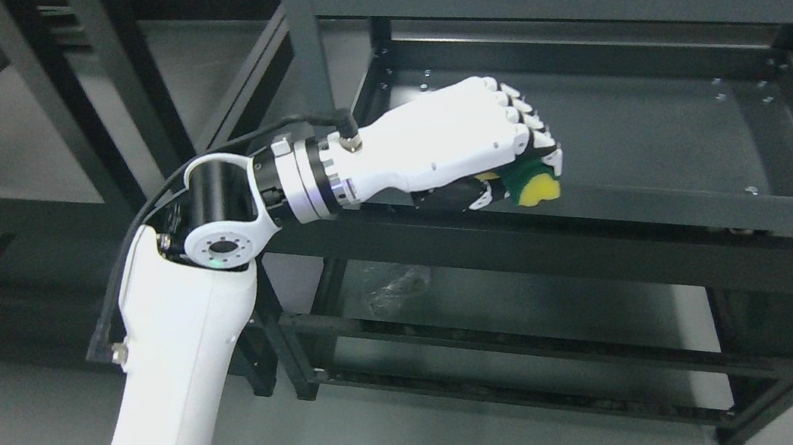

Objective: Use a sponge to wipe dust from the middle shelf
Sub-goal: 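Extend the left hand into the middle shelf, sponge against its surface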

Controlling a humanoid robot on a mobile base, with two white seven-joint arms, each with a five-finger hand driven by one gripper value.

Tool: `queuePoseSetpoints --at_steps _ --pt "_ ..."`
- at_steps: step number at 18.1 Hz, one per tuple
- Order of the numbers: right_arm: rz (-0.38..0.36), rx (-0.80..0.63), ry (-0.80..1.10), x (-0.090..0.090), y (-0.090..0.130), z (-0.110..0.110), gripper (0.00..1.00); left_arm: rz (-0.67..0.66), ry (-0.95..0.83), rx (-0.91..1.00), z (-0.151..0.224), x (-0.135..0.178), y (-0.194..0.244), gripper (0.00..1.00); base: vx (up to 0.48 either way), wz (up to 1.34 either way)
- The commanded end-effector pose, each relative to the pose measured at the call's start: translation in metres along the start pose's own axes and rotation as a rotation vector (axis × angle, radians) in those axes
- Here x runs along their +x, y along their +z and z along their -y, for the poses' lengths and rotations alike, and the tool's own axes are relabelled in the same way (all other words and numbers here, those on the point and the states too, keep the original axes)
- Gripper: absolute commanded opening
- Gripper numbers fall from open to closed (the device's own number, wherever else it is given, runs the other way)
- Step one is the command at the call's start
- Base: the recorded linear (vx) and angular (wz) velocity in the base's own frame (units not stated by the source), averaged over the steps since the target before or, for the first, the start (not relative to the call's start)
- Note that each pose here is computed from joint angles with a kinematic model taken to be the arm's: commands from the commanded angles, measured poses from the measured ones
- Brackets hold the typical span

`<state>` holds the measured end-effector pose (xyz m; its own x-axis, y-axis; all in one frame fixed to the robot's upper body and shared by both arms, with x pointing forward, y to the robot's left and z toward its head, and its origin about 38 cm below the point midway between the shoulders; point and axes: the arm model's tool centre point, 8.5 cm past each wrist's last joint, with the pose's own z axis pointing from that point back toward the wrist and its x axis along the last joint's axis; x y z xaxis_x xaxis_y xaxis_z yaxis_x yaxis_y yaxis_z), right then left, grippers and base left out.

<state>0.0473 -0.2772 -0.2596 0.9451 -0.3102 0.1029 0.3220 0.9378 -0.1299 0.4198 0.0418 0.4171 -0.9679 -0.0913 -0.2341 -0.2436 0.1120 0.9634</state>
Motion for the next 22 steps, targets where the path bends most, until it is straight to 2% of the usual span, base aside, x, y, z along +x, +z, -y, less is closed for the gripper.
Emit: queuePoseSetpoints --at_steps 1,5,7,12,15,18,22 --pt "-0.052 -0.014 0.003 0.002 -0.001 0.010 1.00 0.221 -0.165 -0.029 -0.062 0.032 -0.061 0.00 -0.026 -0.66" --pt "-0.050 -0.014 0.003 0.002 -0.001 0.010 1.00 0.270 -0.297 -0.032 -0.112 0.041 -0.085 0.00 0.035 -0.35" --pt "-0.050 -0.014 0.003 0.002 -0.001 0.010 1.00 0.281 -0.320 -0.036 -0.117 0.039 -0.101 0.00 0.059 -0.25" --pt "-0.050 -0.014 0.003 0.002 -0.001 0.010 1.00 0.208 -0.445 -0.114 -0.132 0.014 -0.125 0.00 0.055 -0.17" --pt "-0.050 -0.014 0.003 0.002 -0.001 0.010 1.00 0.141 -0.443 -0.210 -0.120 -0.001 -0.135 0.00 0.052 -0.12" --pt "-0.050 -0.014 0.003 0.002 -0.001 0.010 1.00 0.065 -0.492 -0.343 -0.092 -0.020 -0.137 0.00 0.038 -0.07" --pt "-0.050 -0.014 0.003 0.002 -0.001 0.010 1.00 0.035 -0.510 -0.493 -0.052 -0.037 -0.133 0.00 0.035 -0.02"
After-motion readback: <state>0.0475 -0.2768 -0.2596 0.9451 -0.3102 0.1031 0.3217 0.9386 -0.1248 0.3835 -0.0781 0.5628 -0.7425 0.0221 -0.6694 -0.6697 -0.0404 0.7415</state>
